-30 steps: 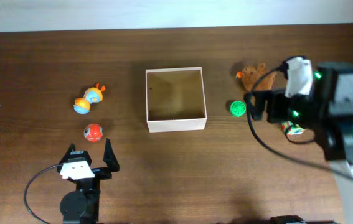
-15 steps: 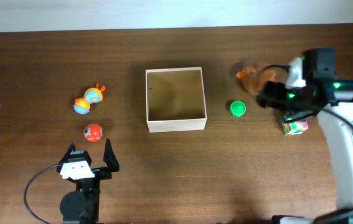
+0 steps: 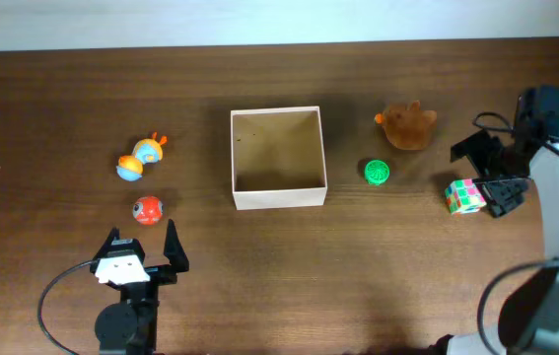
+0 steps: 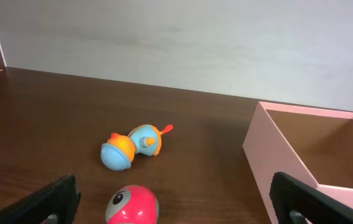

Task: Pack container
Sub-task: 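Move the right gripper over the Rubik's cube, then lower the right gripper and grasp the Rubik's cube, then lift the cube and carry it left over the box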

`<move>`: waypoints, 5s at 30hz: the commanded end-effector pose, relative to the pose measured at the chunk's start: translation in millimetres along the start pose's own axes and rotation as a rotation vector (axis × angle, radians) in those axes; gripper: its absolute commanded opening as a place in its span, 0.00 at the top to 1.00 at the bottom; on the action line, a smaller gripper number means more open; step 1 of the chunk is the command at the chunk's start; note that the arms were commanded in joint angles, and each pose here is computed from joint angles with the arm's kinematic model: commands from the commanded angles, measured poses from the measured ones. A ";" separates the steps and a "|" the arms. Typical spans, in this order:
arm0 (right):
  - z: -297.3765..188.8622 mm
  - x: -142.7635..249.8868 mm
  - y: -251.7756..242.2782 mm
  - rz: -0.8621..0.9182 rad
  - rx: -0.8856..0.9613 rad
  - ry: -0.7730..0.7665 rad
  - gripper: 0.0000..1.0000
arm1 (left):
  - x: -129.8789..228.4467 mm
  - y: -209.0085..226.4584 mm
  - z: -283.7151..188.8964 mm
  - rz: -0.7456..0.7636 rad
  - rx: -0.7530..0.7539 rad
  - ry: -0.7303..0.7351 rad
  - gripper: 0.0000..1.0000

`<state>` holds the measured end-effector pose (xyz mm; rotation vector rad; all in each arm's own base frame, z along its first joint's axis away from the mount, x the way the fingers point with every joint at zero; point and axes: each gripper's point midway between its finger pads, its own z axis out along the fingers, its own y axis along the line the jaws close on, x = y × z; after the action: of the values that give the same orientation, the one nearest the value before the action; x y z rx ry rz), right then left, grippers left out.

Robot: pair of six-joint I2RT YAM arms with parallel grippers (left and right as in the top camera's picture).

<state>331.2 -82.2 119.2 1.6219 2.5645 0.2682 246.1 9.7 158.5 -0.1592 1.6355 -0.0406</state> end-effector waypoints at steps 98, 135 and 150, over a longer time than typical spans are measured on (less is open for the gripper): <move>104.7 -1.1 -2.6 -0.761 0.229 0.092 0.34 | -0.7 1.8 -0.5 0.015 -0.008 -0.005 0.01; 103.1 15.6 44.2 -0.922 -0.027 0.124 0.50 | -0.7 1.8 -0.5 0.015 -0.008 -0.005 0.01; 17.9 72.7 118.5 -1.202 -0.573 0.275 0.50 | -0.7 1.8 -0.5 0.015 -0.008 -0.005 0.01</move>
<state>393.8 3.3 90.5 0.0008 2.9260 0.7284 246.1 9.7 158.5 -0.1592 1.6355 -0.0406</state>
